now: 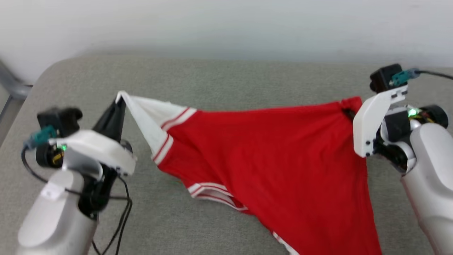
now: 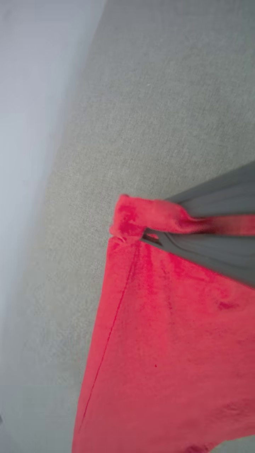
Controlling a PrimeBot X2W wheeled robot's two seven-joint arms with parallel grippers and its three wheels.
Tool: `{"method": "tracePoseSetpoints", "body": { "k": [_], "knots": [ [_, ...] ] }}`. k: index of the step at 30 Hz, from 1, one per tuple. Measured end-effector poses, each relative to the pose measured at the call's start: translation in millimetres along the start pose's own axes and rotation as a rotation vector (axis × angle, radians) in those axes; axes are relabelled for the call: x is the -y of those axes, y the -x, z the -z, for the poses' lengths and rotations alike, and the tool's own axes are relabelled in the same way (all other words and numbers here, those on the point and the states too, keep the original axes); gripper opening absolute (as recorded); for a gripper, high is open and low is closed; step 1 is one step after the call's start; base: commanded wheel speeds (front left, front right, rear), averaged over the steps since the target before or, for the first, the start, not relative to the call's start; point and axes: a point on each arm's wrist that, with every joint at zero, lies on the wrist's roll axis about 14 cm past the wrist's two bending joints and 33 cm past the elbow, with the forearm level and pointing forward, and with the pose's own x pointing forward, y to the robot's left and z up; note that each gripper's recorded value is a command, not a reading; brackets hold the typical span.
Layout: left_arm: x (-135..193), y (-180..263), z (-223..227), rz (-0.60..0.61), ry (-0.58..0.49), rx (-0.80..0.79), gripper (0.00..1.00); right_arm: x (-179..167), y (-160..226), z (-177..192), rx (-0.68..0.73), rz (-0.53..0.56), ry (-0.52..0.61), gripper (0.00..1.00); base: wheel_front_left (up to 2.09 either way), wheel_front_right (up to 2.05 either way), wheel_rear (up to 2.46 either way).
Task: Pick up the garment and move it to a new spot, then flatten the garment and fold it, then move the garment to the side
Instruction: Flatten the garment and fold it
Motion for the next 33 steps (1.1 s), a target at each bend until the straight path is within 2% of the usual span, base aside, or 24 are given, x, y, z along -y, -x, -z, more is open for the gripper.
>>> {"method": "tracePoseSetpoints", "body": {
  "k": [7, 11, 20, 27, 33],
  "knots": [
    [27.9, -50.7, -66.1, 0.079, -0.075, 0.106, 0.00, 28.7, 21.8, -66.1, 0.222, 0.101, -0.011, 0.00, 0.00, 0.00, 0.00],
    [31.9, -79.2, -103.9, 0.084, -0.154, 0.176, 0.00, 40.4, 25.9, -109.1, 0.341, 0.134, -0.022, 0.00, 0.00, 0.00, 0.00],
    [35.7, -137.6, -178.8, 0.082, -0.214, 0.341, 0.00, 69.3, 32.0, -208.1, 0.590, 0.199, -0.036, 0.00, 0.00, 0.00, 0.00],
    [20.3, -178.7, -195.5, 0.053, -0.213, 0.380, 0.00, 77.6, 12.8, -245.7, 0.659, 0.221, -0.005, 0.00, 0.00, 0.00, 0.00],
    [2.4, -213.6, -168.6, 0.031, -0.189, 0.338, 0.00, 85.2, -24.5, -244.0, 0.641, 0.226, 0.002, 0.00, 0.00, 0.00, 0.00]
  ]
}}
